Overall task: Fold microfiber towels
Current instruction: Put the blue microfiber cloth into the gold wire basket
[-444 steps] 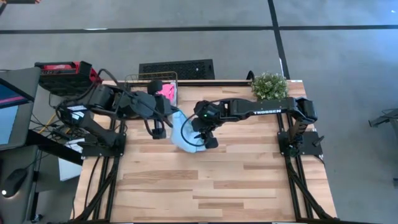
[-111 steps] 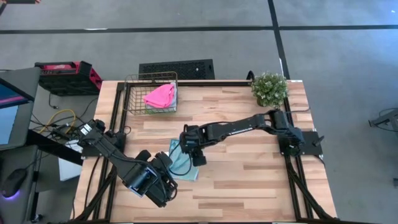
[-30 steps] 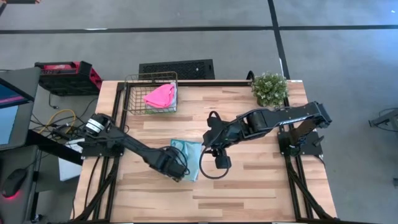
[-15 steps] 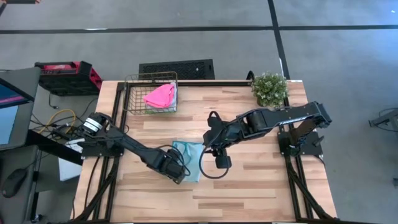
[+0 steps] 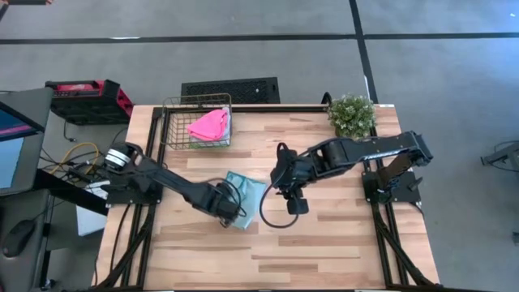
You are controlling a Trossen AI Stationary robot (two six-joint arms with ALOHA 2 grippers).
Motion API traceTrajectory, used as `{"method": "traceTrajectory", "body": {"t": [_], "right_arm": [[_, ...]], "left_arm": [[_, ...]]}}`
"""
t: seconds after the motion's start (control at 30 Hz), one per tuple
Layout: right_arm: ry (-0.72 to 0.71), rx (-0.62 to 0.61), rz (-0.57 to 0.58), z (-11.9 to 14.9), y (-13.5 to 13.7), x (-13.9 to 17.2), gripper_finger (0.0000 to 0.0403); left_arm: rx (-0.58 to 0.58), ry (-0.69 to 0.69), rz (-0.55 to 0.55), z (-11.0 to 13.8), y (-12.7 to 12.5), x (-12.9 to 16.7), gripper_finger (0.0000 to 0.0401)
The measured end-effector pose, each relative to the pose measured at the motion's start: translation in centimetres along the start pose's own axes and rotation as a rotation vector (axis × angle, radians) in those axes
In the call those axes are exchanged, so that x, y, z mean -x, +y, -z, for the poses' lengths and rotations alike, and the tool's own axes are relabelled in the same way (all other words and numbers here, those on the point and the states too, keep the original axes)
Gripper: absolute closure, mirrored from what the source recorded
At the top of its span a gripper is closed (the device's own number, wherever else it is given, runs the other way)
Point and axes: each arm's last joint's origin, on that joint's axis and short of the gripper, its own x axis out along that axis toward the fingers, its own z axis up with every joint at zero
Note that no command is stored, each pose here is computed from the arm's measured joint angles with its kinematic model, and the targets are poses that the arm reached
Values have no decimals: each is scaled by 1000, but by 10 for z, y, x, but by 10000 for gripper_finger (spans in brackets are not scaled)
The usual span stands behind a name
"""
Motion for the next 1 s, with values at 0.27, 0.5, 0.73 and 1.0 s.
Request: {"method": "traceTrajectory", "body": {"t": [0.27,0.5,0.73,1.0], "right_arm": [[1,-14,9,0,-6,0,236],[1,-33,21,0,-13,0,236],[1,-49,31,0,-20,0,236],[-5,-53,50,0,-22,0,236]], "left_arm": [[-108,-46,-18,-21,38,45,400],[-265,-29,-162,-46,64,80,401],[-412,6,-300,-70,88,120,401],[-585,-124,-427,-102,110,174,401]]}}
